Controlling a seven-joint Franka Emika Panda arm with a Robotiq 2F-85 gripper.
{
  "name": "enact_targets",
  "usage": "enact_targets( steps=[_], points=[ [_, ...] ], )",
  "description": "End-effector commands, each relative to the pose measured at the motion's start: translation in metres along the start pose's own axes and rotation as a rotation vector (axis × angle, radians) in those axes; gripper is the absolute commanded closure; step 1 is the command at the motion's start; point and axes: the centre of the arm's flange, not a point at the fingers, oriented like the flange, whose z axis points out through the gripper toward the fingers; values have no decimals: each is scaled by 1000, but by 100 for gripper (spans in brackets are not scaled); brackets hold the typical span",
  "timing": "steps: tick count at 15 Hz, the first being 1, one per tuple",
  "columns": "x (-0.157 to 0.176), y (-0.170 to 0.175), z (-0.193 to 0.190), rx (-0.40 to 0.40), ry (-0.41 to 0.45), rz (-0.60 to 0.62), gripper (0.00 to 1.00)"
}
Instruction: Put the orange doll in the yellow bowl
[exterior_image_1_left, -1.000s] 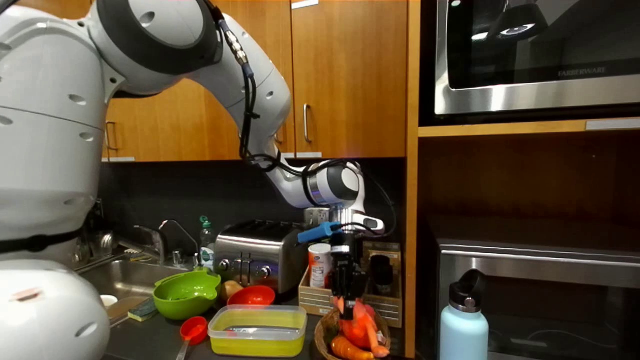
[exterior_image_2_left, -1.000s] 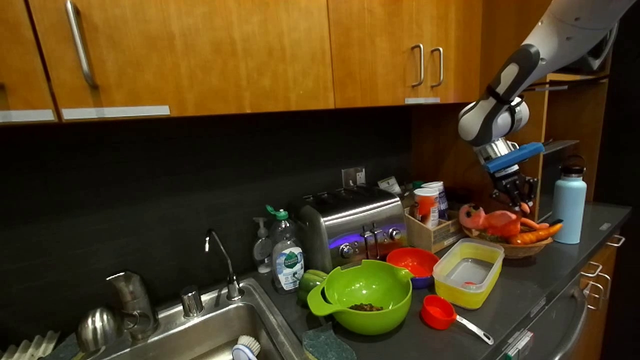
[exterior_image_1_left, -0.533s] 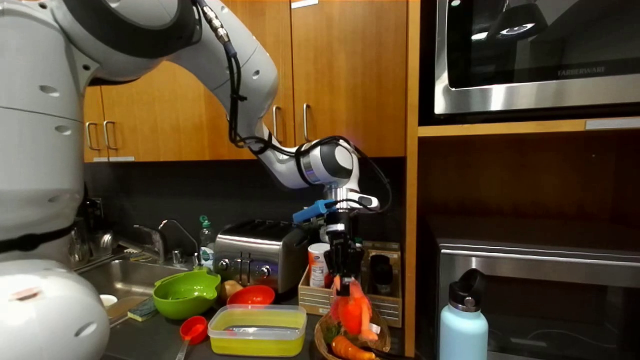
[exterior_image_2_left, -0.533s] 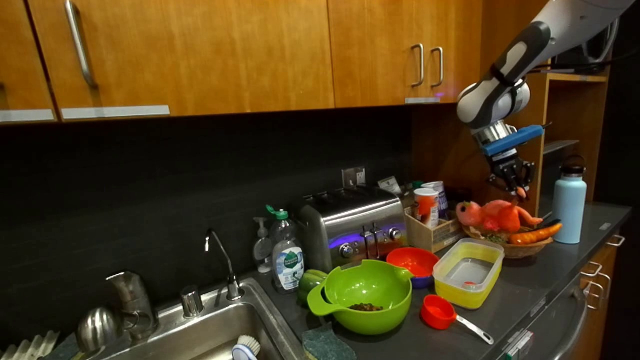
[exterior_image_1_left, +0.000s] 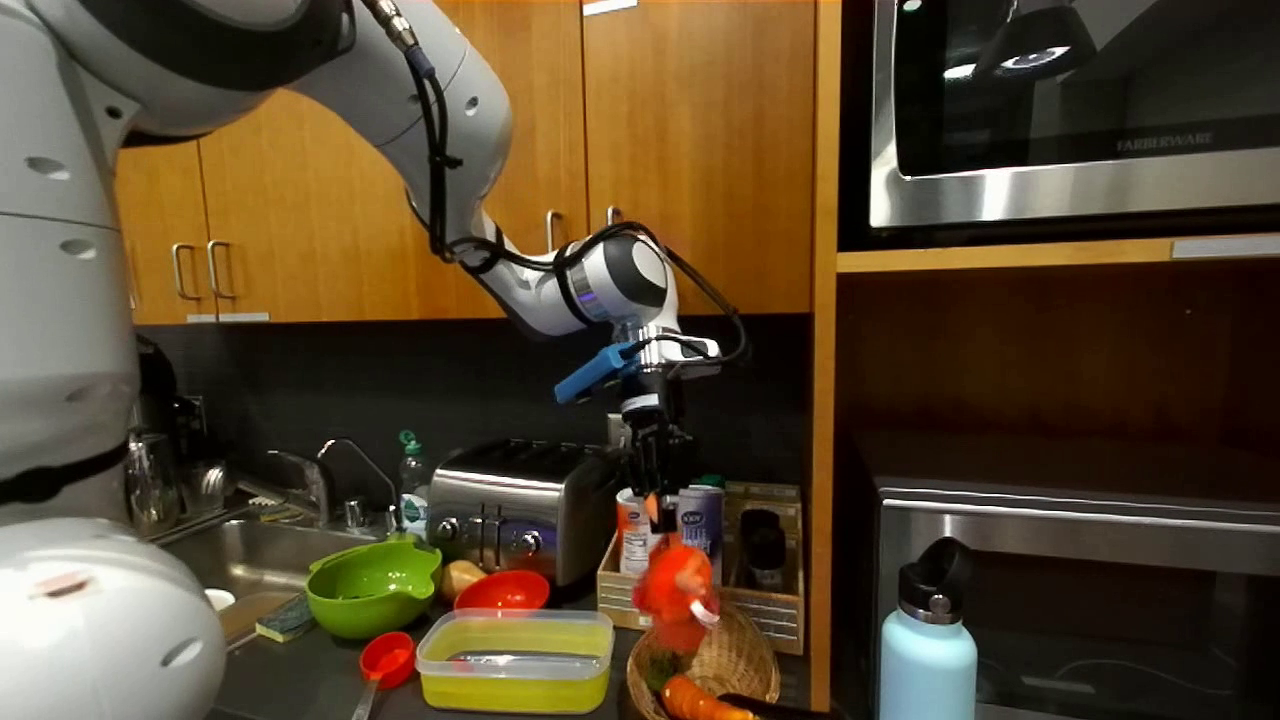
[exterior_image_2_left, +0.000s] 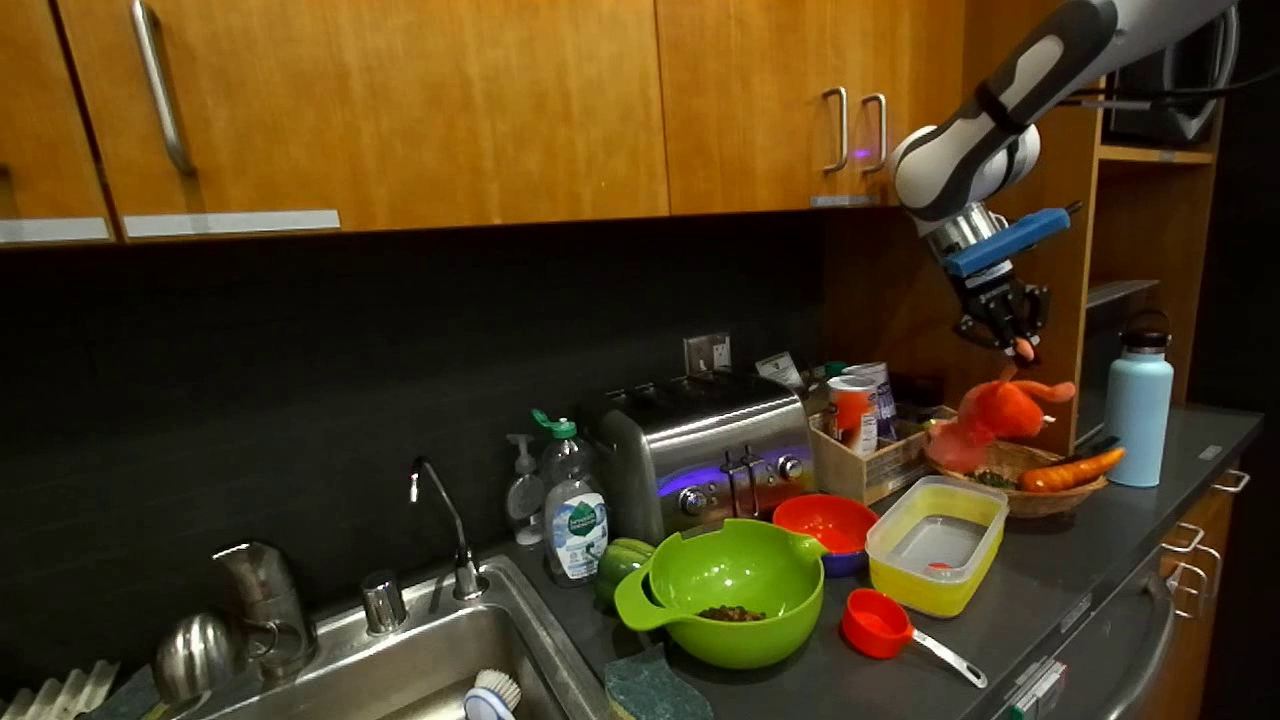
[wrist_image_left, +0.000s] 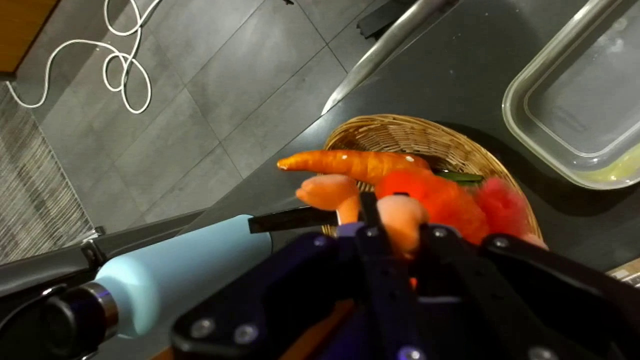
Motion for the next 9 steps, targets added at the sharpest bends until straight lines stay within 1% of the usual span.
enact_targets(
  steps=[1, 3, 5, 7, 9],
  points=[
    [-19, 3, -37, -89, 30, -19, 97],
    [-22, 10, -48, -135, 40, -16, 97],
    [-24, 12, -58, -163, 46, -17, 97],
    [-27, 8, -64, -175, 54, -28, 97],
    [-31, -1, -71, -170, 53, -35, 97]
  ],
)
